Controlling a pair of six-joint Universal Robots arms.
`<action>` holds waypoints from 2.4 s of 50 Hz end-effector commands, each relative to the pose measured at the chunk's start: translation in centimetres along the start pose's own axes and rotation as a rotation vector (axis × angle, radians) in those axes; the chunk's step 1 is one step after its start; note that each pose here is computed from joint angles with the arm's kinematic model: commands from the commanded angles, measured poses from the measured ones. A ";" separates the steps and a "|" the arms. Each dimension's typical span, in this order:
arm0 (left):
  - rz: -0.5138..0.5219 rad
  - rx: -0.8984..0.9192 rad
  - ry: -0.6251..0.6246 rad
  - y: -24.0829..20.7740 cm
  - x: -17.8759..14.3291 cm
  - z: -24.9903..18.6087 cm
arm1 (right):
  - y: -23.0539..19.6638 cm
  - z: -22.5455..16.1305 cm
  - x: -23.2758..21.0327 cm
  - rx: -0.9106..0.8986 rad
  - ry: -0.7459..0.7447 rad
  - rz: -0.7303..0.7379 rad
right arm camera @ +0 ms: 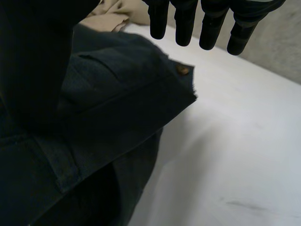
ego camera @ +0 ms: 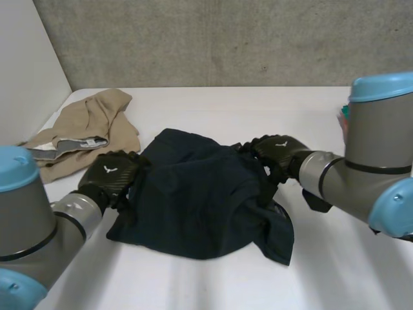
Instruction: Fold the laundry.
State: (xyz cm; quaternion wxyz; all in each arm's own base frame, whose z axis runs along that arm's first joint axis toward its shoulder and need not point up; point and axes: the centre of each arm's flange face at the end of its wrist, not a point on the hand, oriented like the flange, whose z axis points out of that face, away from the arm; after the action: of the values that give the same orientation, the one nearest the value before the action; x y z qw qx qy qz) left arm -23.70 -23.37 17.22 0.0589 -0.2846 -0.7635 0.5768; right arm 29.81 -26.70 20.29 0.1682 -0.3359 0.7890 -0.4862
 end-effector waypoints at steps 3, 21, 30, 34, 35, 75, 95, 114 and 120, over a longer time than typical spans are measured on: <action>0.003 -0.024 0.080 2.3 1.7 2.8 | 1.9 0.1 -2.0 -0.061 -0.028 -0.052; 0.047 0.476 -0.032 -12.9 -0.7 -7.6 | -8.7 -9.6 -0.6 0.336 0.145 -0.343; 0.054 0.572 -0.071 -18.8 -2.5 -11.3 | -14.4 -16.7 1.4 0.544 0.317 -0.414; 0.053 0.543 -0.063 -19.3 -2.7 -9.6 | -15.3 -17.2 2.1 0.566 0.346 -0.419; 0.054 0.535 -0.062 -19.3 -2.8 -9.2 | -15.1 -16.6 2.2 0.552 0.341 -0.416; 0.096 0.959 -0.138 -22.8 -3.5 1.3 | -15.1 -5.1 5.5 0.819 0.452 -0.274; 0.173 0.133 0.133 -2.1 3.9 3.2 | 5.9 0.6 2.3 -0.030 0.222 -0.321; 0.184 0.111 0.095 -1.5 4.1 -6.0 | 7.3 0.2 2.0 -0.023 0.224 -0.228; 0.153 0.002 0.115 1.0 4.8 -5.6 | 7.3 0.2 1.9 -0.023 0.223 -0.228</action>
State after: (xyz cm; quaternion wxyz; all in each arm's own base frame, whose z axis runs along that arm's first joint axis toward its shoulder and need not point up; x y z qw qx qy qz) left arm -25.14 -16.50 19.54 0.0592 -0.3754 -0.6995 0.6052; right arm 25.83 -25.94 13.90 0.0192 -0.3687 0.7647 -0.5281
